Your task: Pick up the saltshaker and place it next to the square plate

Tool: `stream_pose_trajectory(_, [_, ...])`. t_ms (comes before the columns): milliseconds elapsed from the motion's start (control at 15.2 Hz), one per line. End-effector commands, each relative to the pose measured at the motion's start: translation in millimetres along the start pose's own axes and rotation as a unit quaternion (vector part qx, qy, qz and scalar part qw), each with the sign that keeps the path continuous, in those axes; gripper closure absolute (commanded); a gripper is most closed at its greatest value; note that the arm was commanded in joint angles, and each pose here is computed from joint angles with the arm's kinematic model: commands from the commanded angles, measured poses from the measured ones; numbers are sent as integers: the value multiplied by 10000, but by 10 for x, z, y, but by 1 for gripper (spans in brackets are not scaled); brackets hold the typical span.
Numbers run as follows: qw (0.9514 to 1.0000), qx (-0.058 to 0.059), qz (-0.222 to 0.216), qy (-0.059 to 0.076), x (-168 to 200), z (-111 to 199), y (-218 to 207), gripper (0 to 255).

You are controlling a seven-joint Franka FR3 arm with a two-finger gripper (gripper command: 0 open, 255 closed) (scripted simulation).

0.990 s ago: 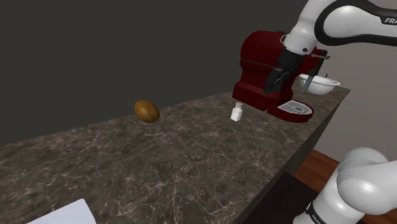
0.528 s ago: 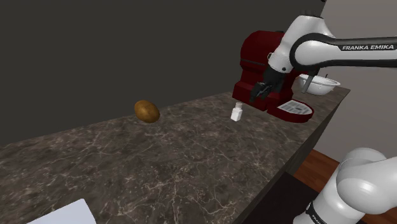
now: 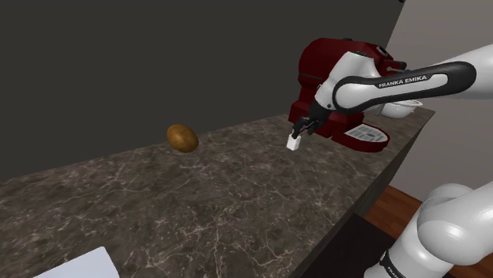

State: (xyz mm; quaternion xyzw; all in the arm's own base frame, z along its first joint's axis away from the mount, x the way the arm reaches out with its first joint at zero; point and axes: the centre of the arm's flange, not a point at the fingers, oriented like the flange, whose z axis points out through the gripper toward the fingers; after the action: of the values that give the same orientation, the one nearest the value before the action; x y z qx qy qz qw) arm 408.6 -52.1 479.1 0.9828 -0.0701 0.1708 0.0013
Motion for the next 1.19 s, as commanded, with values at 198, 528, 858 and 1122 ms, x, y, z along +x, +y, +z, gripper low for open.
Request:
stream_pose_trajectory(198, [10000, 3, 21, 30, 26, 278, 3, 0])
stream_pose_trajectory(528, [10000, 3, 21, 30, 26, 414, 3, 0])
stream_pose_trajectory(858, [10000, 3, 21, 30, 26, 414, 3, 0])
stream_pose_trajectory(1122, [10000, 3, 21, 30, 26, 413, 3, 255])
